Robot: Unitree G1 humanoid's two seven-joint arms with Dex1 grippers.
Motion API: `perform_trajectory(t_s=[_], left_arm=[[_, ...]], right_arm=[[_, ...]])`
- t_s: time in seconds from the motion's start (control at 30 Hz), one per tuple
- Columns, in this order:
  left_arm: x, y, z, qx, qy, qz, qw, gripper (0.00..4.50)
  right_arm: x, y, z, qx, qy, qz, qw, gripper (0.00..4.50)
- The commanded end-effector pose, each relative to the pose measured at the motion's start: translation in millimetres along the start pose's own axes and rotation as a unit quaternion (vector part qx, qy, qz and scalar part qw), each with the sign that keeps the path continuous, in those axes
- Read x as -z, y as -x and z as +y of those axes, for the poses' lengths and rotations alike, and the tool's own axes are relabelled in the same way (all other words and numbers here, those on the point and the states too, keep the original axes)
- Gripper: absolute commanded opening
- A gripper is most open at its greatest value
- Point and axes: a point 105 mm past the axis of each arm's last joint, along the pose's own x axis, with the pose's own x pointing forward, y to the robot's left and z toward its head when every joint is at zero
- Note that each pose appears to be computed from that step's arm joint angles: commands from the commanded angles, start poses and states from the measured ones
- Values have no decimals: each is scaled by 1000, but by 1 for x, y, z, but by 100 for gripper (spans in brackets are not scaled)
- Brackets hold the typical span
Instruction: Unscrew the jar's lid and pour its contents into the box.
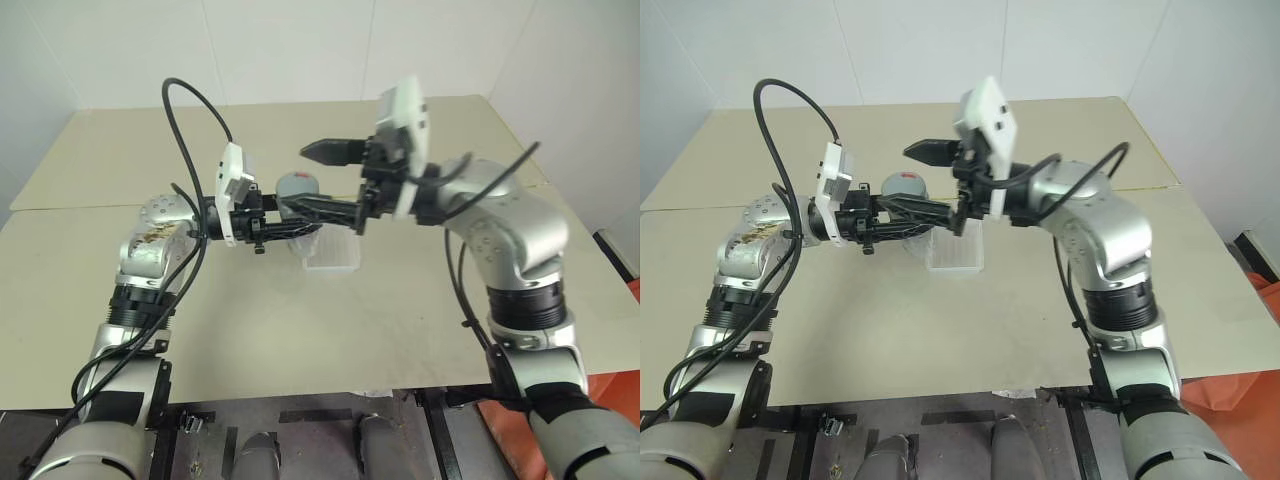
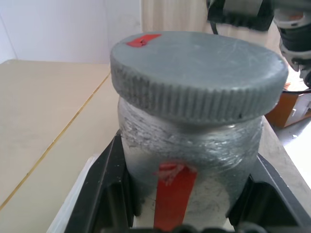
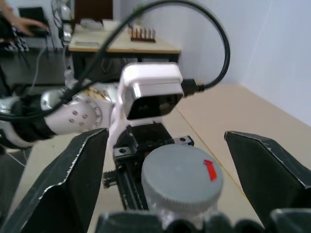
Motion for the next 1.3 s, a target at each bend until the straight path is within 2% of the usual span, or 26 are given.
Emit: perform_trajectory(t_s=[0.03,0.23,0.63,0.87,1.0,1.3], left_arm=[[-12,0,0,6,-26,-5,1000,193],[-13,2,0,3,-26,-4,1000,193],[-11,9,0,0,-23,3,1000,193],[-11,8,-1,4,-21,3,1000,193],[-9,8,-1,6,-20,5,1000,193],[-8,6,-3,9,-19,5,1000,193]], right_arm=[[-3,-8,-9,30,30,9,999,447],[2,-11,-20,51,22,17,998,447],[4,22,-23,41,13,20,999,447],[8,30,-13,16,11,26,999,447],[12,35,5,-29,8,33,999,447],[-4,18,5,-14,3,6,1000,447]])
